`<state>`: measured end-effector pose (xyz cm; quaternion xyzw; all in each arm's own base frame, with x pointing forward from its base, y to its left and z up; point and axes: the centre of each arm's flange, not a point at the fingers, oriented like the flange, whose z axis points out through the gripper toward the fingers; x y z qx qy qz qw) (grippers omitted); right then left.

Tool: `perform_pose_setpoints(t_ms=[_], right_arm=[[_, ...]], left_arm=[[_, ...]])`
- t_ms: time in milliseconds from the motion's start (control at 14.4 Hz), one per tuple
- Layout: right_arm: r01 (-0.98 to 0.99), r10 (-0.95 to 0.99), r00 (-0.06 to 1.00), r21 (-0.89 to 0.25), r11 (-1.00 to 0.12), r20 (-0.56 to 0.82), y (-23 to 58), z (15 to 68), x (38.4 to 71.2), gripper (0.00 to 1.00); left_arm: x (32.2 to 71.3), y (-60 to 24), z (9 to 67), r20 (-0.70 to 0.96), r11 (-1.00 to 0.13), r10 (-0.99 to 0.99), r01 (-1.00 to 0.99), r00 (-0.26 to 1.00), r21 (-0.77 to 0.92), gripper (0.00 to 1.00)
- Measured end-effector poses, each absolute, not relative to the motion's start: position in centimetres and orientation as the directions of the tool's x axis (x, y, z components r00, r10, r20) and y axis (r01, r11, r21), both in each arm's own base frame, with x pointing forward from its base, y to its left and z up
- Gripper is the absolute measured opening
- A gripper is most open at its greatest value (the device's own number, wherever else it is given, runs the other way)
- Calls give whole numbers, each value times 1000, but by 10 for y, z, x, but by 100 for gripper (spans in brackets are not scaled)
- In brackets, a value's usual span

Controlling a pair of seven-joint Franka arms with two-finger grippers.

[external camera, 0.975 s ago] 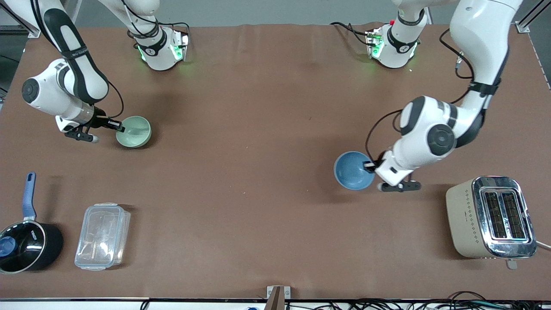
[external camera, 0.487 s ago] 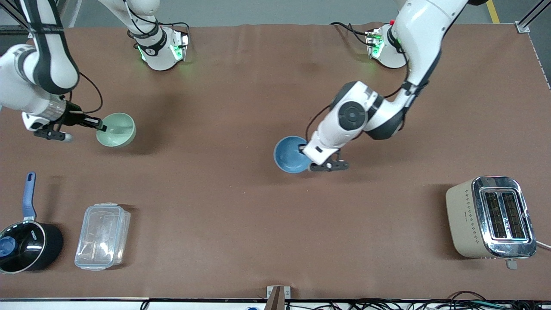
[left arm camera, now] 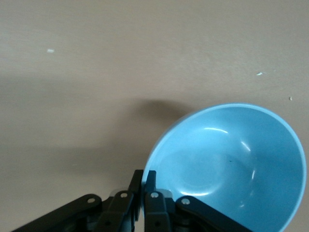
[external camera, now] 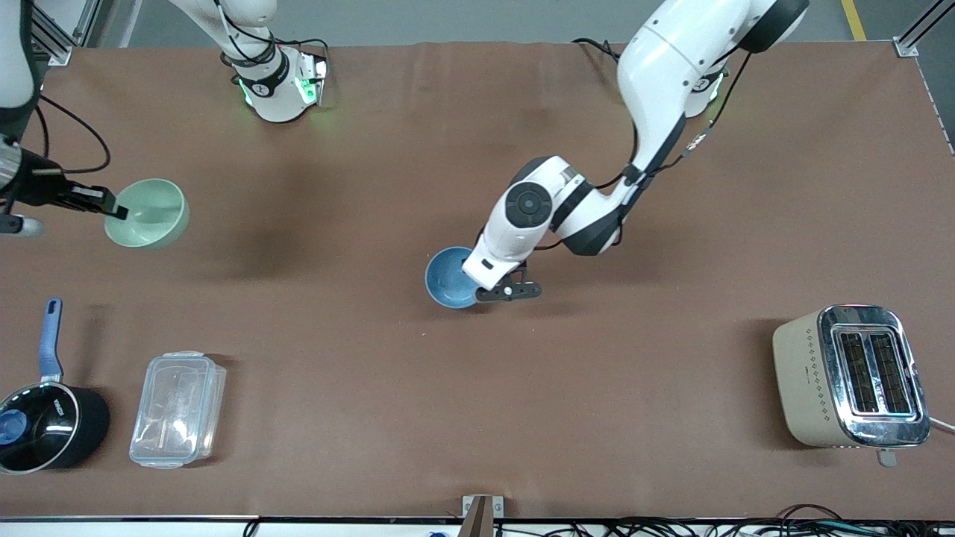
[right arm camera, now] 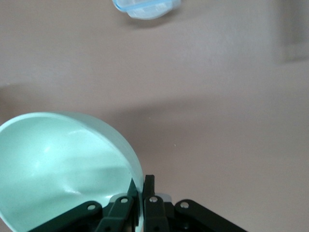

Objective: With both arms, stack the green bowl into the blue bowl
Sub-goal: 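Carry the blue bowl to mid-table with the left gripper while the right gripper lifts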

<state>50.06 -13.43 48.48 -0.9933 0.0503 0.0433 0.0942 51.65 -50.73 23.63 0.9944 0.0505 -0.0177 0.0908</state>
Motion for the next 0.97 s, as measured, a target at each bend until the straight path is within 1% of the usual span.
perform_pose_setpoints(t_ms=[209, 418, 557, 627, 696, 766, 835, 905, 975], right_arm=[[-65, -54, 996, -175, -982, -67, -106, 513, 514, 5], [-58, -46, 996, -166, -984, -72, -58, 517, 524, 5], [-72, -60, 995, -158, -985, -74, -15, 522, 529, 5], [-79, -69, 995, -154, -985, -70, 9, 527, 531, 5], [-88, -79, 995, -151, -985, -67, 32, 532, 533, 5], [-103, -93, 993, -149, -984, -68, 55, 536, 534, 5], [-121, -111, 991, -146, -982, -74, 76, 536, 536, 5], [-138, -127, 989, -144, -980, -82, 95, 533, 540, 5], [-156, -145, 986, -142, -977, -87, 114, 527, 546, 5]], left_arm=[[508, -524, 213, -25, -980, 80, 83, 996, 183, 5], [511, -523, 206, 1, -985, 57, 56, 998, 163, 5], [513, -522, 207, 28, -988, 36, 31, 999, 149, 8], [514, -521, 207, 31, -989, 35, 30, 999, 146, 15], [515, -520, 206, 33, -989, 35, 30, 999, 144, 24], [517, -518, 206, 40, -990, 33, 27, 999, 139, 36], [521, -515, 208, 53, -991, 32, 24, 998, 132, 45], [528, -511, 213, 66, -992, 36, 27, 997, 127, 52], [538, -504, 225, 72, -992, 47, 38, 996, 117, 65]])
